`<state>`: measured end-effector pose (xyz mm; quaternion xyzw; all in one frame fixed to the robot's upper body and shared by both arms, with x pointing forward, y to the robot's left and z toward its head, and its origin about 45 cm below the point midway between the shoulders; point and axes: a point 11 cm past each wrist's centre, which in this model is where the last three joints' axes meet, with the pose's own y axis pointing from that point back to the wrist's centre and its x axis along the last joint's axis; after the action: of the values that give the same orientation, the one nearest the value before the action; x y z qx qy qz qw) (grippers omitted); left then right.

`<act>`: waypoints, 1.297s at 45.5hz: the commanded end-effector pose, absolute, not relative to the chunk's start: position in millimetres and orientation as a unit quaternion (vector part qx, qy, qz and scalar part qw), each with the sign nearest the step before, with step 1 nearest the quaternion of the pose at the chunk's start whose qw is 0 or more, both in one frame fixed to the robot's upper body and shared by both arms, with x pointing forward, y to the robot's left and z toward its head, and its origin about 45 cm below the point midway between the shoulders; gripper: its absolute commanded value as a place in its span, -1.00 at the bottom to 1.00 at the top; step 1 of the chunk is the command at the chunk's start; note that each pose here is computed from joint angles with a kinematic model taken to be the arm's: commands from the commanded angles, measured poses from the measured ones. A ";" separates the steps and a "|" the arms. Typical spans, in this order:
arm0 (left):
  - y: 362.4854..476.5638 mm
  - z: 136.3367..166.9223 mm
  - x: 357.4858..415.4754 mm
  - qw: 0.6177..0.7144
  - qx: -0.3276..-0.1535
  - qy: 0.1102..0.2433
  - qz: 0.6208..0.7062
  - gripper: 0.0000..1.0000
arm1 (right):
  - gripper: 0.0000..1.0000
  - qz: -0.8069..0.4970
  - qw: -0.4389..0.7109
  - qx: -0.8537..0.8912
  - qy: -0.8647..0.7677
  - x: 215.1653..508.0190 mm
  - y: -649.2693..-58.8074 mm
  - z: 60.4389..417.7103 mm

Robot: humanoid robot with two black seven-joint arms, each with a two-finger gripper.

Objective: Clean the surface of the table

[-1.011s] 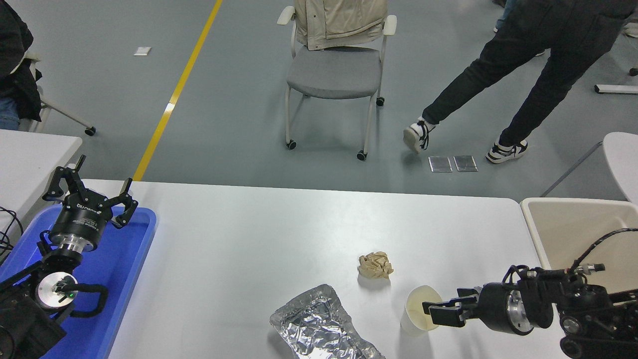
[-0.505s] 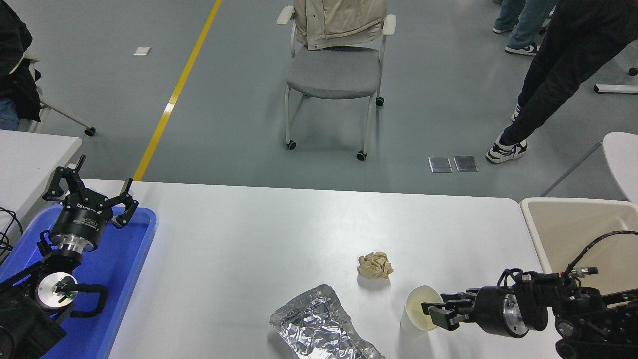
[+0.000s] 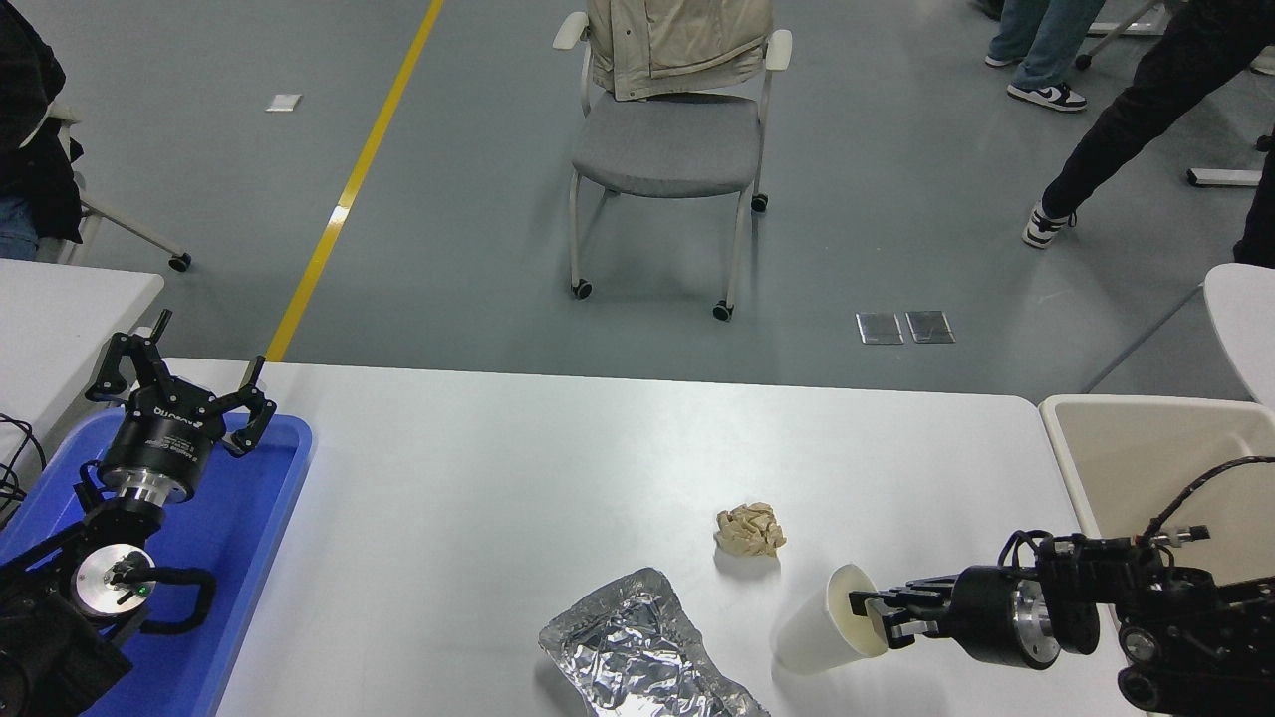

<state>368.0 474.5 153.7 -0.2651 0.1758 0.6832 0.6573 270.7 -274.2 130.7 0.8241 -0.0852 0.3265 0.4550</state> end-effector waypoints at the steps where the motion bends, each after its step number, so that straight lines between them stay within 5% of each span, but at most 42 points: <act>1: 474.5 154.0 368.2 0.657 -0.265 0.175 0.683 1.00 | -1.00 0.329 0.439 0.830 -0.103 276.6 -282.5 145.5; 34: 474.5 153.3 367.7 0.658 -0.264 0.176 0.683 1.00 | -1.00 0.337 0.430 0.815 -0.194 311.0 -330.3 279.9; 59: 474.5 154.0 368.2 0.657 -0.265 0.175 0.683 1.00 | -1.00 0.345 0.426 0.803 -0.231 301.9 -360.3 365.3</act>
<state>367.8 474.6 153.4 -0.2649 0.1759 0.6834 0.6572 305.2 -347.3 330.0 0.8132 -0.2138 0.3345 0.4256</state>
